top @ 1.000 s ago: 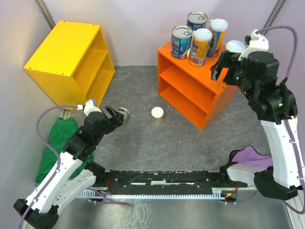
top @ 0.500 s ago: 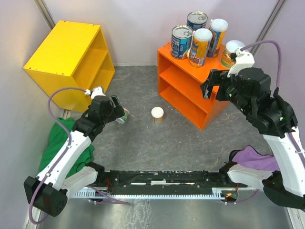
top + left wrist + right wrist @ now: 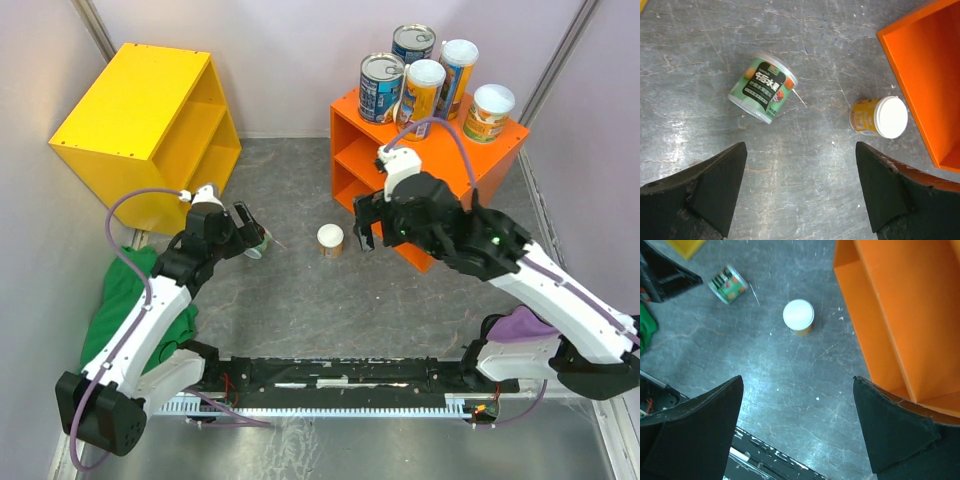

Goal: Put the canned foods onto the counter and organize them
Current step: Pick up the canned food from the center of the board.

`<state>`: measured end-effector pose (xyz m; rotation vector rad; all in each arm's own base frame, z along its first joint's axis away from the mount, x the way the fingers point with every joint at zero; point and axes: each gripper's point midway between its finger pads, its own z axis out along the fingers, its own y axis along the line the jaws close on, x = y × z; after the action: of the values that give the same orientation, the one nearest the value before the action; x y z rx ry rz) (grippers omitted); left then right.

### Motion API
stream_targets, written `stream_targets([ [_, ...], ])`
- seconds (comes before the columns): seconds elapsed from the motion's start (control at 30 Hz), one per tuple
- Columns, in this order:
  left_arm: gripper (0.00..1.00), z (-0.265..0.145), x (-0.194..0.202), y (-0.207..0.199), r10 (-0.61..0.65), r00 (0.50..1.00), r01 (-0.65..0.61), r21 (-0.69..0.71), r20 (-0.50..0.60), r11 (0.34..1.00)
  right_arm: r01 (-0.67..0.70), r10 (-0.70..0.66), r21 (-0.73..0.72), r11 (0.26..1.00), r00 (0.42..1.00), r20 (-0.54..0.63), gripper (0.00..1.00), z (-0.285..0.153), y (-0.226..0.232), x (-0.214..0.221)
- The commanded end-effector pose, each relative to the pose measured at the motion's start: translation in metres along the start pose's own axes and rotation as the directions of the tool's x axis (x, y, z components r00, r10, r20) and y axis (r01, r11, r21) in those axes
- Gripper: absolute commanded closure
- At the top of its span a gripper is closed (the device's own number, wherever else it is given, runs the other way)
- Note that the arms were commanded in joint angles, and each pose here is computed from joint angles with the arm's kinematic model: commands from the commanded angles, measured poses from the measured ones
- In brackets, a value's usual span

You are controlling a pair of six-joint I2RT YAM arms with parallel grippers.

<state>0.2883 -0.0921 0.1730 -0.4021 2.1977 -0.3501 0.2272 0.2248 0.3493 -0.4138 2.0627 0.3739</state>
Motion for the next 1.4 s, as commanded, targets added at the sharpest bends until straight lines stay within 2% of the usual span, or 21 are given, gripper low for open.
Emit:
stream_targets([
  [0.0,0.05,-0.014,-0.008,-0.021,-0.054,0.997,0.045,0.146,0.055,0.988,-0.018,0.018,-0.015,1.0,1.0,-0.014,0.02,0.029,0.016,0.015],
  [0.33,0.05,-0.026,-0.003,-0.015,-0.047,0.996,0.034,0.164,0.075,0.986,0.066,-0.073,-0.048,0.997,0.982,-0.171,0.01,0.104,0.04,0.08],
  [0.57,0.05,-0.028,0.005,-0.013,-0.039,0.997,0.028,0.177,0.061,0.984,0.098,-0.096,-0.006,0.995,0.964,-0.246,0.01,0.156,0.046,0.115],
  [1.0,0.05,-0.033,0.006,-0.014,-0.005,0.999,-0.004,0.183,0.053,0.983,0.115,-0.098,0.054,0.992,0.962,-0.254,0.01,0.222,0.038,0.147],
  [1.37,0.05,-0.032,0.007,-0.015,0.0,0.999,-0.009,0.194,0.047,0.981,0.103,-0.071,0.107,0.989,0.96,-0.269,0.0,0.247,0.017,0.165],
])
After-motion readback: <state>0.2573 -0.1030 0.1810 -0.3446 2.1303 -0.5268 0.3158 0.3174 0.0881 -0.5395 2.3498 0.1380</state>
